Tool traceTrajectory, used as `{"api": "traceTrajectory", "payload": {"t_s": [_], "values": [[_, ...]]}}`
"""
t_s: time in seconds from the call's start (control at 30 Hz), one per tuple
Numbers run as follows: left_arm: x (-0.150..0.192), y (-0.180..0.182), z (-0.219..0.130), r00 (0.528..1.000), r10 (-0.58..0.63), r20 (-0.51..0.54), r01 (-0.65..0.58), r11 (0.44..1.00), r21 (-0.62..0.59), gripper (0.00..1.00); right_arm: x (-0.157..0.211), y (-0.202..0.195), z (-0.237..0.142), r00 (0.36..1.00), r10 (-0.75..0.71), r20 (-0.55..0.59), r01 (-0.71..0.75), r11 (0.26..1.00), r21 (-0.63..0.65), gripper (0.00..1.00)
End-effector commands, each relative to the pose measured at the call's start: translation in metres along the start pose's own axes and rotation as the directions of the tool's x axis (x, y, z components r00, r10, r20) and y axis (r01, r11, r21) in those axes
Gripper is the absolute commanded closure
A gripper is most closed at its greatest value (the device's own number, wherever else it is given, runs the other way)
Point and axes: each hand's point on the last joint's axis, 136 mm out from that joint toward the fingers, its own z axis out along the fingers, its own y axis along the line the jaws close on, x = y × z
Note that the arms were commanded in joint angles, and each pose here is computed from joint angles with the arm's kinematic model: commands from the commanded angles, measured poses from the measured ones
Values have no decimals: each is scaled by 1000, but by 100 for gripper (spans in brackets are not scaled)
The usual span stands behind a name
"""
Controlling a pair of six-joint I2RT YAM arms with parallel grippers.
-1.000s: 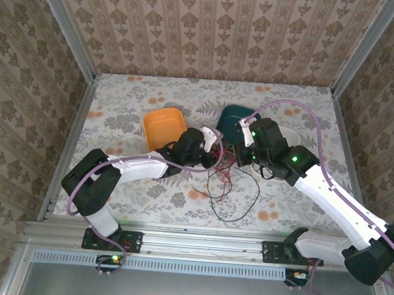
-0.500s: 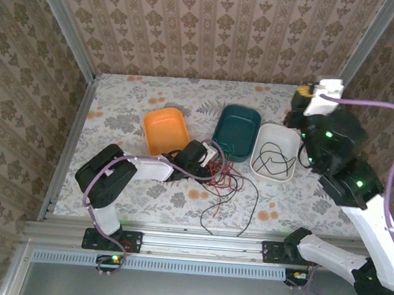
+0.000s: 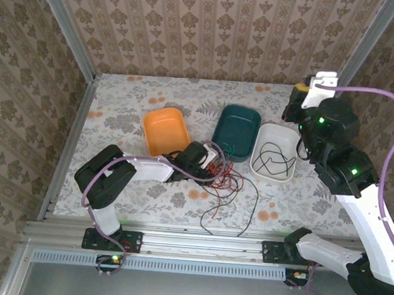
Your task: Untangle the cables
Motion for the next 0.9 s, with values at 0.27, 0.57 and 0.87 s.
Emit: {"api": "traceTrajectory", "payload": {"t_s": [0.27,0.57,0.87], "values": [[-9,8,-13,999,-22,43,22,1000,-8,40,284,89,-21,660,-36,-751,-222,945,-240,56],[-7,7,-14,999,-20,37,20,1000,-7,37,376,118,-47,441,-143,-886,-341,886,-313,45],[-2,8,-15,999,-23,28,23,1000,-9,33,387,120,-24,490,-184,-852,-275,895,-351,95]]}}
